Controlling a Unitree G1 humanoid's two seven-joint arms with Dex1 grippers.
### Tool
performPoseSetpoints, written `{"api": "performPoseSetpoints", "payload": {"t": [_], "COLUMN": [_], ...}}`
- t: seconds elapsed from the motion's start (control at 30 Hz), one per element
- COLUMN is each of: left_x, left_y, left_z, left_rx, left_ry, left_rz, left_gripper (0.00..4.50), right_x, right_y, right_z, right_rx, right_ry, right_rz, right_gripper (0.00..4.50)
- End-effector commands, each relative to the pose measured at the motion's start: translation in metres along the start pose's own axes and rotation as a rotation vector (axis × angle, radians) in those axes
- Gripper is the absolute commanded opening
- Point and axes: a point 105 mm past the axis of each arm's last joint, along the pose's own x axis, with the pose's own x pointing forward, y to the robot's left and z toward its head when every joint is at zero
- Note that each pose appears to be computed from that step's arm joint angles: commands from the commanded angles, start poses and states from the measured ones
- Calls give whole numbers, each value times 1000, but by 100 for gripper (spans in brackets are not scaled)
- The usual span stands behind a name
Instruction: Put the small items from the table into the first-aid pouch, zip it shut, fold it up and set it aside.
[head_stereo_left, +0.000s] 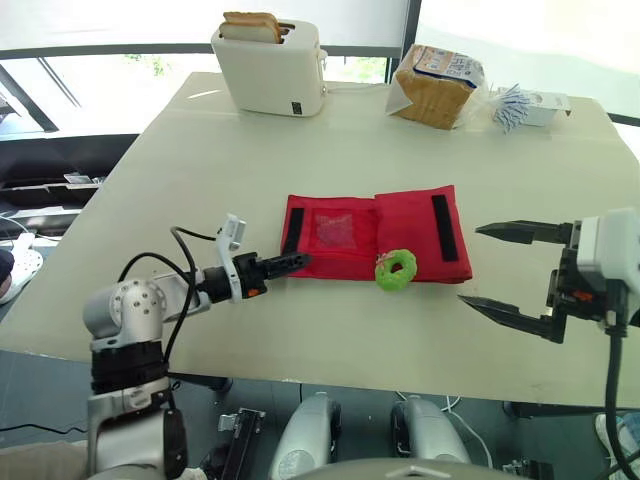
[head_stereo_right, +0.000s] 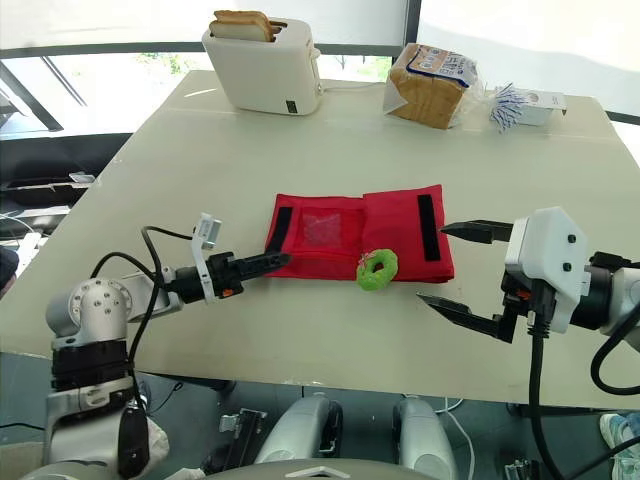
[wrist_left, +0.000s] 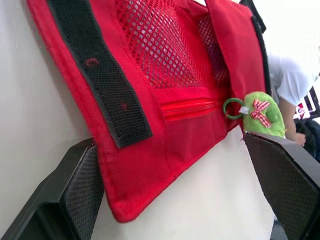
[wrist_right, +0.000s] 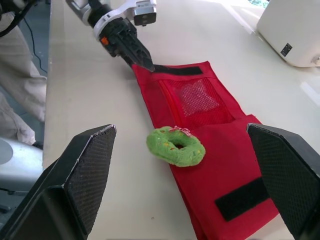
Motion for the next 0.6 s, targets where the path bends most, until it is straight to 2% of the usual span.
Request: {"api": "performPoseSetpoints", "payload": {"t": [0.03,0.07,0.3,0.37,0.4,0.5,0.6], "left_x": [5,6,21,25,26,20,5], "left_y": [-7,-7,-13,-16,-17,-15,-12], "left_z": [-10,-10,-13,-12,-11,-1,11], "left_rx": [-41,-51,-103,-116,-116,-86,-13], "left_ry": [-15,-23,-117,-146,-157,-180,-146], "left_rz": [-6,-4,2,-4,-9,-15,-27], "left_gripper": [450,396,120,28,4,4,4], "right_x": [1,1,0,0,0,3,10], "right_y": [1,1,-4,-5,-6,-9,-17], "right_z": [7,7,6,6,5,2,-9], "right_rx": [-38,-38,-44,-45,-41,-33,1], "right_ry": [-25,-26,-14,-11,-11,-2,30], "right_rz": [-16,-18,-31,-39,-43,-51,-78], "right_gripper": [446,450,450,450,450,450,450]}}
